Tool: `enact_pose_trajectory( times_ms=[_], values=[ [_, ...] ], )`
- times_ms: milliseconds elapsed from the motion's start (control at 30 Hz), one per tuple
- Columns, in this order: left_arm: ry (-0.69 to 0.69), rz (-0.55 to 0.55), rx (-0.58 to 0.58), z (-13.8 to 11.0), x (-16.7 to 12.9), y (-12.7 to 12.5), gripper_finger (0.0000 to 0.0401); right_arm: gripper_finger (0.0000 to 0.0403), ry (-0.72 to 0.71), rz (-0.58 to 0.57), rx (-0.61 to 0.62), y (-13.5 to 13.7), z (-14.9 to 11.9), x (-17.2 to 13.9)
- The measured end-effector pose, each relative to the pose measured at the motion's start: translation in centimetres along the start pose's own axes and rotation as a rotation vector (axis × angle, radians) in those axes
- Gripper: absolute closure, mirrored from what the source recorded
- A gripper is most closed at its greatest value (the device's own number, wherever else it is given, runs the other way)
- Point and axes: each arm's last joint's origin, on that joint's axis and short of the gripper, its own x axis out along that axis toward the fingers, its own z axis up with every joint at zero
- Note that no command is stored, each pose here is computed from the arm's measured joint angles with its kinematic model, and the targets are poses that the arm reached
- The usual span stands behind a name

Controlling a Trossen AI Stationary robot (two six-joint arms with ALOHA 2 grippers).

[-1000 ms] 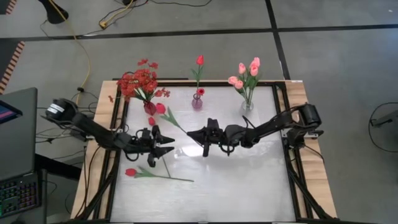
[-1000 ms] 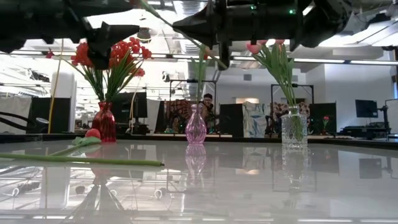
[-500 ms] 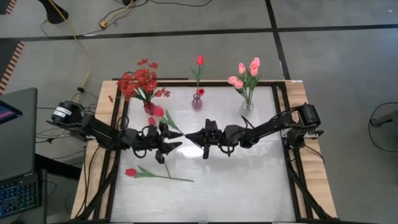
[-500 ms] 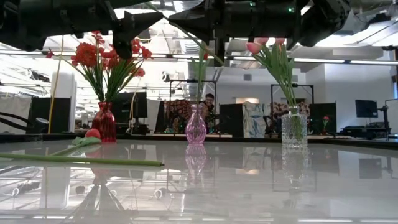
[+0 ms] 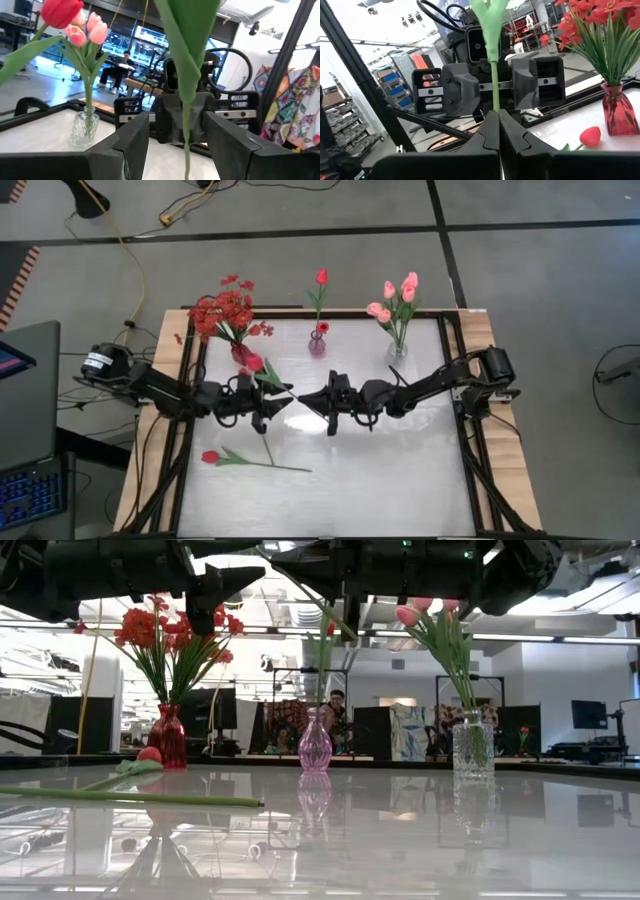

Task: Sort flowers into vase by color
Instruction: Put the top right red tulip into the purple vase

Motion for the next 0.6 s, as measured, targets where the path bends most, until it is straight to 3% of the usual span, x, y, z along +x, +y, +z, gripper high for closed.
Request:
enact_pose_trajectory(
  times_ms=[333, 600],
  values=[
    [-0.002, 0.000, -0.011, 0.11, 0.12, 0.35, 0.0234, 0.0383, -0.005, -0.013, -0.004, -0.45, 0.16, 0.09],
    [-0.009, 0.006, -0.010, 0.20, 0.18, 0.54, 0.0305, 0.0383, -0.011, -0.012, -0.001, -0.47, 0.25, 0.12]
  ],
)
